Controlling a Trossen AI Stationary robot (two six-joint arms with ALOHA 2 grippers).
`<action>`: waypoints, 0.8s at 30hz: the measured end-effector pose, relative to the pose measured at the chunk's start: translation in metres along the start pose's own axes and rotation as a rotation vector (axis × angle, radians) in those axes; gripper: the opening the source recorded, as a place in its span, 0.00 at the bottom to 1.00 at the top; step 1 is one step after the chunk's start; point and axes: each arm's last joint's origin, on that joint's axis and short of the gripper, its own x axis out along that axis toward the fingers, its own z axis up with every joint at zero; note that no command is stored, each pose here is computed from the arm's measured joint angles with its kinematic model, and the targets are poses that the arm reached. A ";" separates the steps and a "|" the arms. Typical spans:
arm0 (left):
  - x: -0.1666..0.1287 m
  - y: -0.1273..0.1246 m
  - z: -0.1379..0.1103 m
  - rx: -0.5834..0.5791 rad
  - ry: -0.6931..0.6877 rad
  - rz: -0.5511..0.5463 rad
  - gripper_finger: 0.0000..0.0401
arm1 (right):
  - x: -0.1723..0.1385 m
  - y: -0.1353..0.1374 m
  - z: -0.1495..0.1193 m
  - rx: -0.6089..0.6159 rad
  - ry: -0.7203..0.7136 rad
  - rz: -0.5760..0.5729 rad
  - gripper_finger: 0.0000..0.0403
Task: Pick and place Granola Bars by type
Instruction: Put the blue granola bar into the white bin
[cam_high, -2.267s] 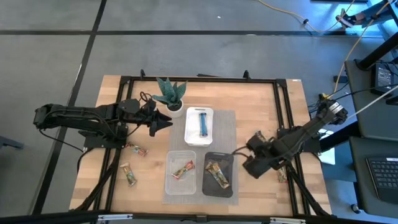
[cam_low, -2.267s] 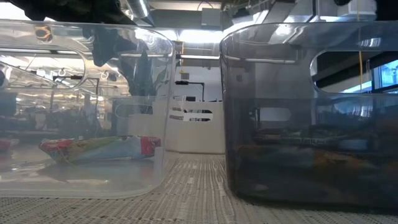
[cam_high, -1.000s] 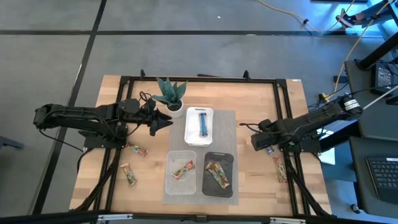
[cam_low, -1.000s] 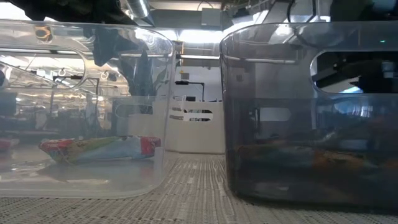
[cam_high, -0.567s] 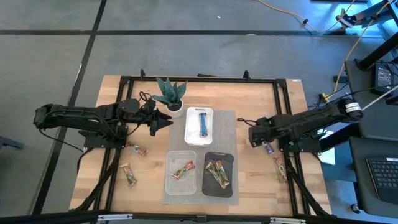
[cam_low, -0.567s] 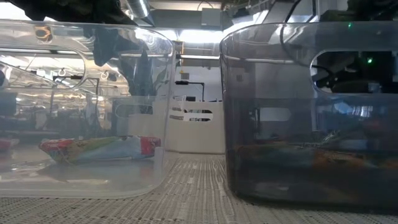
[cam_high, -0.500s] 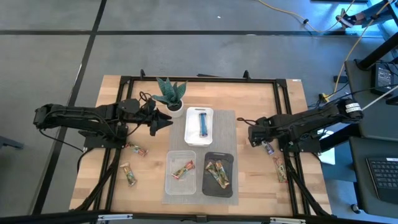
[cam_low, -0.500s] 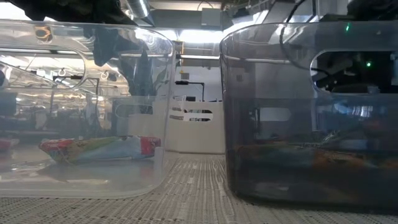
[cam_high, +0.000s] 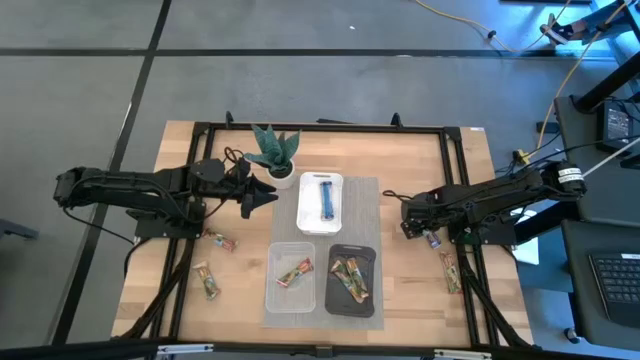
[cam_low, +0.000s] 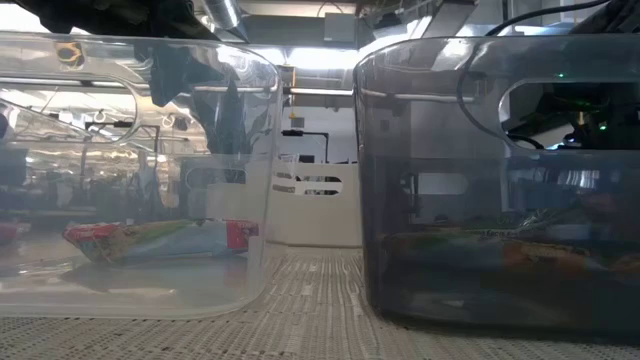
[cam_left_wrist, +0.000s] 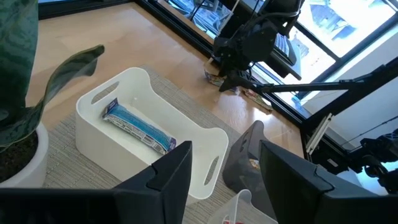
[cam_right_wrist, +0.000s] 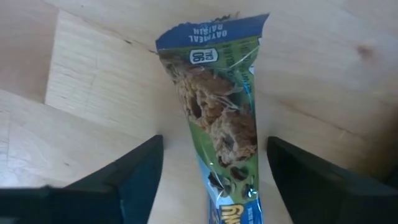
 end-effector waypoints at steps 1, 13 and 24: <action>0.000 0.000 0.000 0.000 0.000 0.000 0.44 | 0.000 0.000 0.000 -0.002 0.000 0.000 0.68; 0.000 0.000 0.000 0.000 -0.002 0.003 0.44 | 0.000 0.000 0.000 -0.002 -0.011 -0.004 0.43; 0.000 0.000 0.000 0.000 -0.002 0.003 0.44 | 0.000 0.000 0.000 0.000 -0.014 -0.006 0.31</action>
